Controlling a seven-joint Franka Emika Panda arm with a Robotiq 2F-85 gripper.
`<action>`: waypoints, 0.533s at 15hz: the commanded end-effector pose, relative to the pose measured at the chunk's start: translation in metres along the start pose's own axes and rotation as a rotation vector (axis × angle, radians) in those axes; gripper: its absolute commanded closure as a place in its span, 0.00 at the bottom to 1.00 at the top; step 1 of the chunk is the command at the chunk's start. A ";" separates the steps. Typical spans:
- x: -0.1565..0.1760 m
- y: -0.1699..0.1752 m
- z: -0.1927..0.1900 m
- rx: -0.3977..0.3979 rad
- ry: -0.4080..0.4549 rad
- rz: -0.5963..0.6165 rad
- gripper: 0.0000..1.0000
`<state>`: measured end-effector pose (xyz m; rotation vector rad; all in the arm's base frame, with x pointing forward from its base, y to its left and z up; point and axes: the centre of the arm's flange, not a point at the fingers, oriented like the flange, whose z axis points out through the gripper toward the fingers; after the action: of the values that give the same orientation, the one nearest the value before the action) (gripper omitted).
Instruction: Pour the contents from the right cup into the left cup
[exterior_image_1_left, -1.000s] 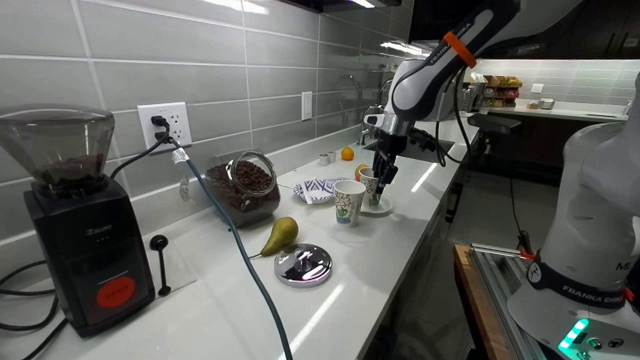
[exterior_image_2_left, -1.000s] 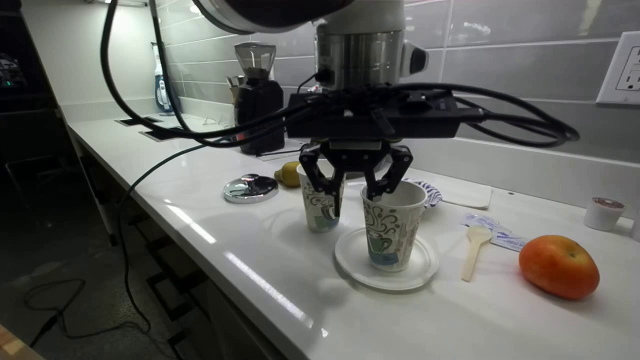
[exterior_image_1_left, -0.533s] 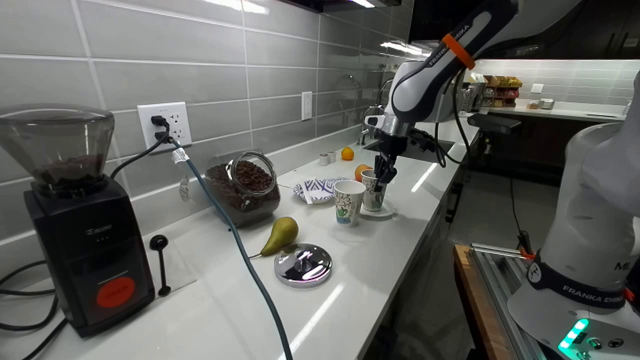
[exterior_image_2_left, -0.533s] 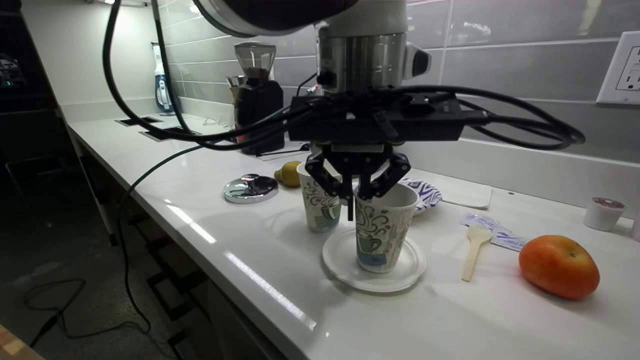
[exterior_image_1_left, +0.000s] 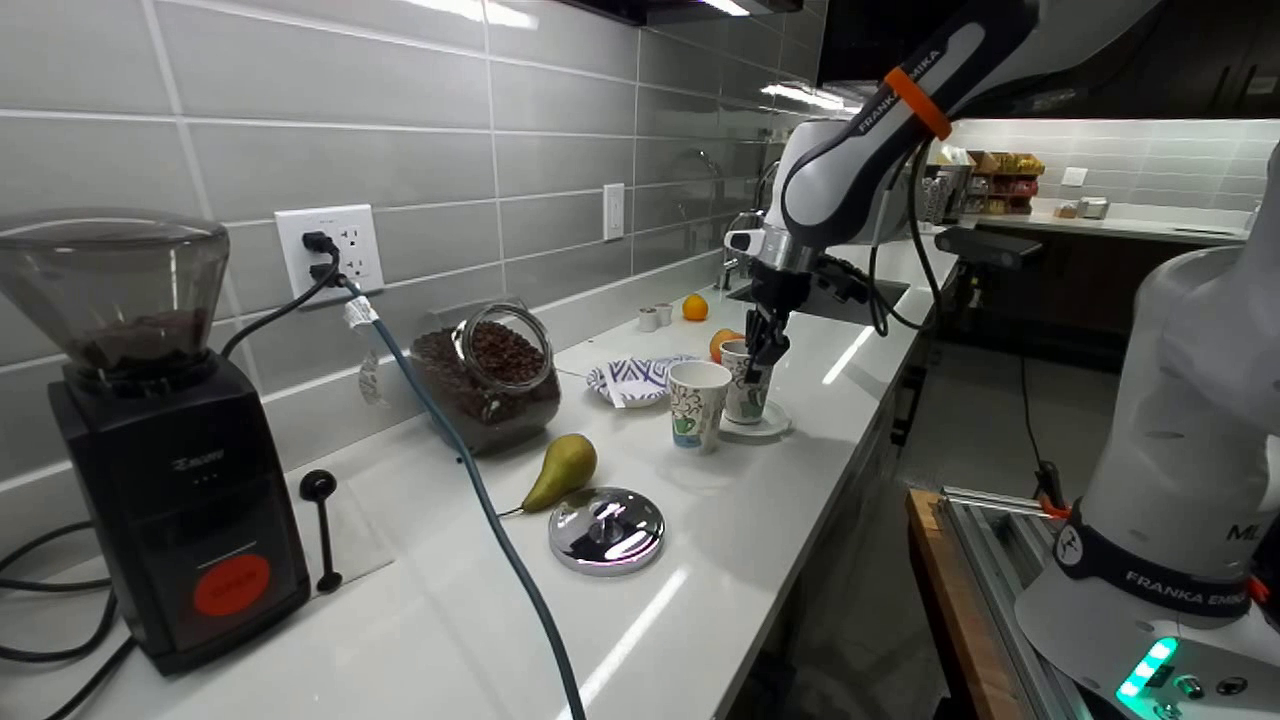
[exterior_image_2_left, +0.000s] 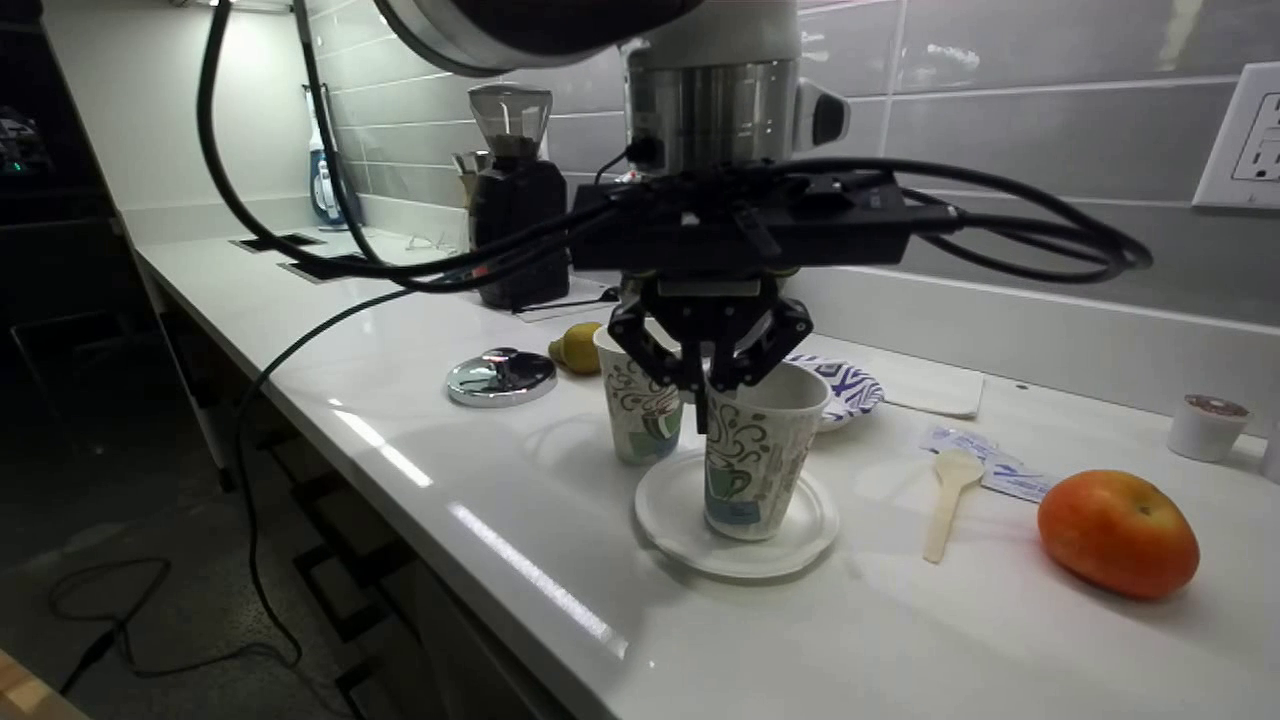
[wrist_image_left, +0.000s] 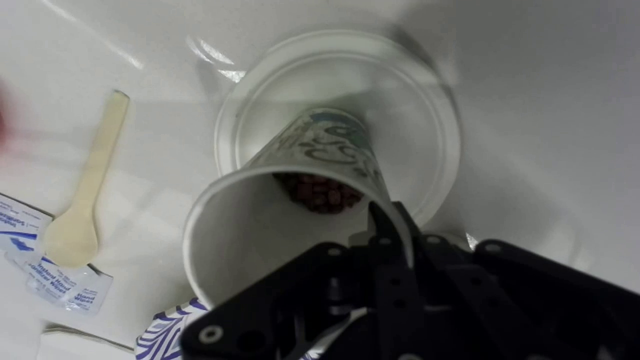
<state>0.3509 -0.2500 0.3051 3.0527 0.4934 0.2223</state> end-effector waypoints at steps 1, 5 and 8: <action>0.002 -0.006 -0.025 -0.049 -0.044 0.006 0.99; 0.009 -0.008 -0.059 -0.103 -0.069 0.024 0.99; 0.020 -0.015 -0.086 -0.076 -0.039 0.032 0.99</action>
<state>0.3549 -0.2436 0.3545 2.9685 0.4350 0.1579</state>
